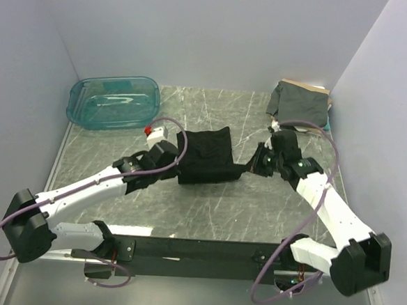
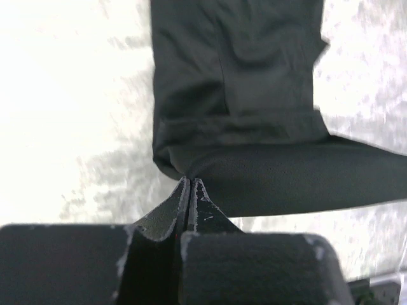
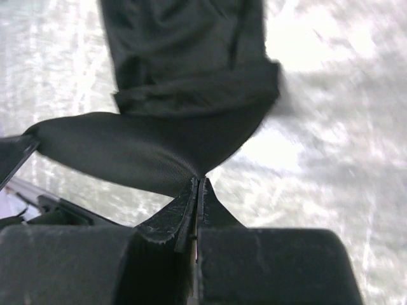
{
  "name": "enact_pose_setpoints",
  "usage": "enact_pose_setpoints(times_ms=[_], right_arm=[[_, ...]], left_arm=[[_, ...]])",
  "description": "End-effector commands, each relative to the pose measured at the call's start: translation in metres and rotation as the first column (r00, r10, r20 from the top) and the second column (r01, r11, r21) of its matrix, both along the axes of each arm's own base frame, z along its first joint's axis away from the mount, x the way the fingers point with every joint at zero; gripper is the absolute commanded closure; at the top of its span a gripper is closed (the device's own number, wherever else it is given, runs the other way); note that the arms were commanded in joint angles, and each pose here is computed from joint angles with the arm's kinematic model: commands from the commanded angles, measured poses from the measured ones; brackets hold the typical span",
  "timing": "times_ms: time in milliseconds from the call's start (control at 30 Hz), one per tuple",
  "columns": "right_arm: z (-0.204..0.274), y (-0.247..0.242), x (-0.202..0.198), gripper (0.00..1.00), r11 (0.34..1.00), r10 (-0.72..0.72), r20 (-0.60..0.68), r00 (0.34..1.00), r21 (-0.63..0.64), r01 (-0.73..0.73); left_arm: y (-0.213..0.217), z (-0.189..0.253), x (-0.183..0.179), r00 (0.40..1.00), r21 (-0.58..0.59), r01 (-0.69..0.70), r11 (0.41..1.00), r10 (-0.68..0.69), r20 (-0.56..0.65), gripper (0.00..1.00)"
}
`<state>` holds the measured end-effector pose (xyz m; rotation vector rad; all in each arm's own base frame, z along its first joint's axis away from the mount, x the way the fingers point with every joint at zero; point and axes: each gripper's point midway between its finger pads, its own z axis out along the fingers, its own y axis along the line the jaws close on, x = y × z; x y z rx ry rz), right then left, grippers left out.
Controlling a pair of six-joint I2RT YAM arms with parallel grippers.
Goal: Fold and stack the t-shirts
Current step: Fold the tshirt
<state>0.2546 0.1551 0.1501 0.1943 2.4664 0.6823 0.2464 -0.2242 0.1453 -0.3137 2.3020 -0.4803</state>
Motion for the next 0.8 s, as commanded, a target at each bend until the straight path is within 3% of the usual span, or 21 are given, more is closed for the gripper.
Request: enact_pose_setpoints(times_ms=[0, 533, 767], right_arm=[[0.03, 0.012, 0.026, 1.0, 0.997, 0.069, 0.082, 0.994, 0.025, -0.071], [0.054, 0.02, 0.111, 1.0, 0.988, 0.101, 0.065, 0.993, 0.113, -0.108], [0.037, 0.022, 0.151, 1.0, 0.984, 0.112, 0.021, 0.993, 0.139, -0.114]], left_arm=[[0.006, 0.025, 0.027, 0.998, 0.008, -0.006, 1.0, 0.006, 0.061, 0.99], [0.029, 0.04, 0.113, 0.997, 0.04, -0.06, 0.997, 0.058, 0.056, 0.99], [0.033, 0.036, 0.156, 0.997, 0.041, -0.071, 0.997, 0.069, 0.042, 0.99]])
